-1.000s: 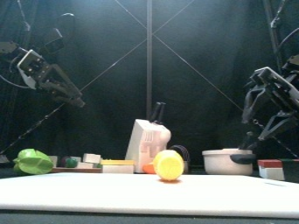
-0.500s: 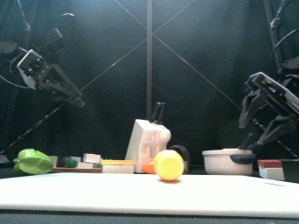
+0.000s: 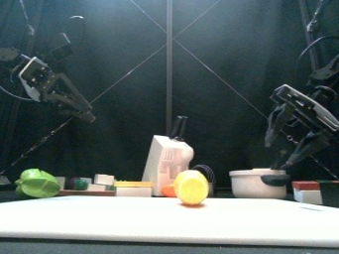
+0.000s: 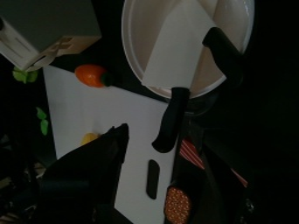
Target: Grab cleaver with left hand
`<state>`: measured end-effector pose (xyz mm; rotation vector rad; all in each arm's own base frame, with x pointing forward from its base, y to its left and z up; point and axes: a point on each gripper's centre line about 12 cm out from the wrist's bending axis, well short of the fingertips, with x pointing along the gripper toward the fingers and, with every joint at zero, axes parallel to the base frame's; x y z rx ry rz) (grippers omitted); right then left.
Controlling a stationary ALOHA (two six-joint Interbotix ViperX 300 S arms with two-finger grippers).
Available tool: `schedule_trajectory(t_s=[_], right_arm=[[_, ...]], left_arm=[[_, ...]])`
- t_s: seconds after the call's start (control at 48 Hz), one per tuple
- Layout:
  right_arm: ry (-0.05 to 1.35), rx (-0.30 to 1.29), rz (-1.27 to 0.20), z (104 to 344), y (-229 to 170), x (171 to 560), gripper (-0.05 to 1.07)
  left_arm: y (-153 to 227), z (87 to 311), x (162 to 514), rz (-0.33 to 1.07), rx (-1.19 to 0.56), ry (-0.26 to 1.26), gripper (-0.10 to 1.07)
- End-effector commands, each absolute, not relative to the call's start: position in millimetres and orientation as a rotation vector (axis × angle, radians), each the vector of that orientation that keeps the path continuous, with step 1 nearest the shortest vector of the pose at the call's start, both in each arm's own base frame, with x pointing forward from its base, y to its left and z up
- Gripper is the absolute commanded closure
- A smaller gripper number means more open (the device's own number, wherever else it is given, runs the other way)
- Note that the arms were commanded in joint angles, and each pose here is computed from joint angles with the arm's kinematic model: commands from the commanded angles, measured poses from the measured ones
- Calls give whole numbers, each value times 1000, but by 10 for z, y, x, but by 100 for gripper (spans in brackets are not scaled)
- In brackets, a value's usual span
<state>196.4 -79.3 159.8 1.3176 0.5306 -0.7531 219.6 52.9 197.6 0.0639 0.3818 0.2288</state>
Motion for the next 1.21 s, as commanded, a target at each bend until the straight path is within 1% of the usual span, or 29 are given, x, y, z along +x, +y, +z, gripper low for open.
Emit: schedule_trajectory(t_s=[0.0,0.271,0.667,0.896,1.188], right_arm=[[511,1316,-741,1666,-815,2015,13],[530,1322,-749,1630,-818,2042,14],[535,1321,-749,1625,-820,2071,31],[539,1313,-743,1630,-813,2078,36],[523,1306,-729,1715,-835,2123,42]], left_arm=[[544,2035,2224,233,69,361,-3],[542,2024,2219,233,69,364,-3],[548,2017,2213,236,68,367,-3],[548,2013,2212,236,66,370,-3],[547,2010,2211,235,65,373,-3]])
